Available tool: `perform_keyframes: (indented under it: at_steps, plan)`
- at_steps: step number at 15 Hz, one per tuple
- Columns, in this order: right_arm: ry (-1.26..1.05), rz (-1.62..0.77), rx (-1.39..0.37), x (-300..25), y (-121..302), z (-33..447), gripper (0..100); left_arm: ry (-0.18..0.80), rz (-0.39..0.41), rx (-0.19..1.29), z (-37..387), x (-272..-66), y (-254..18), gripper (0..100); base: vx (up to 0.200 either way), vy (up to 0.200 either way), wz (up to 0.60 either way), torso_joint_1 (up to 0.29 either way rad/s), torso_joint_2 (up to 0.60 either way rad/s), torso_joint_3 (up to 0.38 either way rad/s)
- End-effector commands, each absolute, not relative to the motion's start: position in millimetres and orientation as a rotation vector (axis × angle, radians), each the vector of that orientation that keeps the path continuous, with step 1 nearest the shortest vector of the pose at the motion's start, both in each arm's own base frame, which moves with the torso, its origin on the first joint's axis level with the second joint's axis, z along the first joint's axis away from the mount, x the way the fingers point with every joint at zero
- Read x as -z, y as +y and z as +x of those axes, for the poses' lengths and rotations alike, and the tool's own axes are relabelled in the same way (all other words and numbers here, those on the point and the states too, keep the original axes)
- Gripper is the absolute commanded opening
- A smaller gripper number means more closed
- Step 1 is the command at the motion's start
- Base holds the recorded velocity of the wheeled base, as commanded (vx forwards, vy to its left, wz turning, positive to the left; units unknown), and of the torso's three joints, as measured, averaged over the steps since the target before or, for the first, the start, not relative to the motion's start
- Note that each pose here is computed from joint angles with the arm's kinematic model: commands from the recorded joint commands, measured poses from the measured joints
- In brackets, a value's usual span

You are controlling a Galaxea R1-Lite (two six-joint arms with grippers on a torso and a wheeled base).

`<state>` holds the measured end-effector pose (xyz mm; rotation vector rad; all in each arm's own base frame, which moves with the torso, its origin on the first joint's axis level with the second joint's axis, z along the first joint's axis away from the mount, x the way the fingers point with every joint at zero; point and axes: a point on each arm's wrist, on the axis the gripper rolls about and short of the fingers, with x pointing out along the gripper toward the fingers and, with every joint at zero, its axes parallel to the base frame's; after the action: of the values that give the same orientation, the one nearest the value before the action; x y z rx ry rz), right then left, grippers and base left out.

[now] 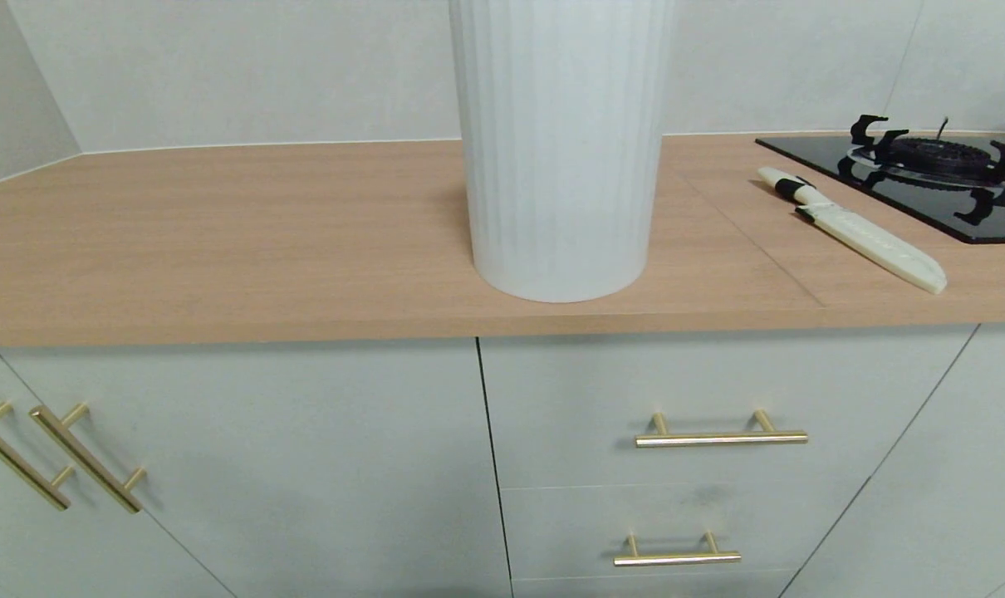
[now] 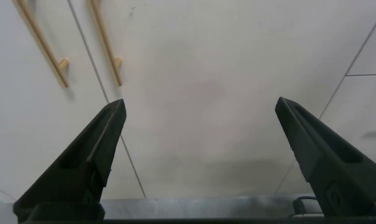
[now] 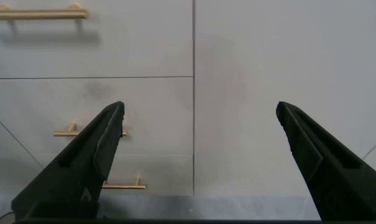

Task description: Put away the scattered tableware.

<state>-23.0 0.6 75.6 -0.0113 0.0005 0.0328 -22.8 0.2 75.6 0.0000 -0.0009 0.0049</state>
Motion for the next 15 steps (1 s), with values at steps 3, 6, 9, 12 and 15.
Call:
perform_keyframes:
  at_steps: [3,6,9,12,15]
  plan:
    - [0.001,-0.012,-0.034,-75.6,0.6,-22.9,100,-0.002,-0.002,-0.006,-22.8,-75.6,0.1,100,0.0,0.0,0.0,0.0,0.0,0.0]
    - [0.001,-0.012,-0.034,-75.6,0.6,-22.9,100,-0.002,-0.002,-0.006,-22.8,-75.6,0.1,100,0.0,0.0,0.0,0.0,0.0,0.0]
    - [0.001,-0.012,-0.034,-75.6,0.6,-22.9,100,-0.002,0.0,-0.006,-22.8,-75.6,0.1,100,0.0,0.0,0.0,0.0,0.0,0.0]
    - [0.001,-0.012,-0.034,-75.6,0.6,-22.9,100,-0.002,-0.002,-0.006,-22.8,-75.6,0.1,100,0.0,0.0,0.0,0.0,0.0,0.0]
    - [0.001,-0.014,-0.034,-75.6,0.6,-22.9,100,-0.002,-0.002,-0.006,-22.8,-75.6,0.1,100,0.0,0.0,0.0,0.0,0.0,0.0]
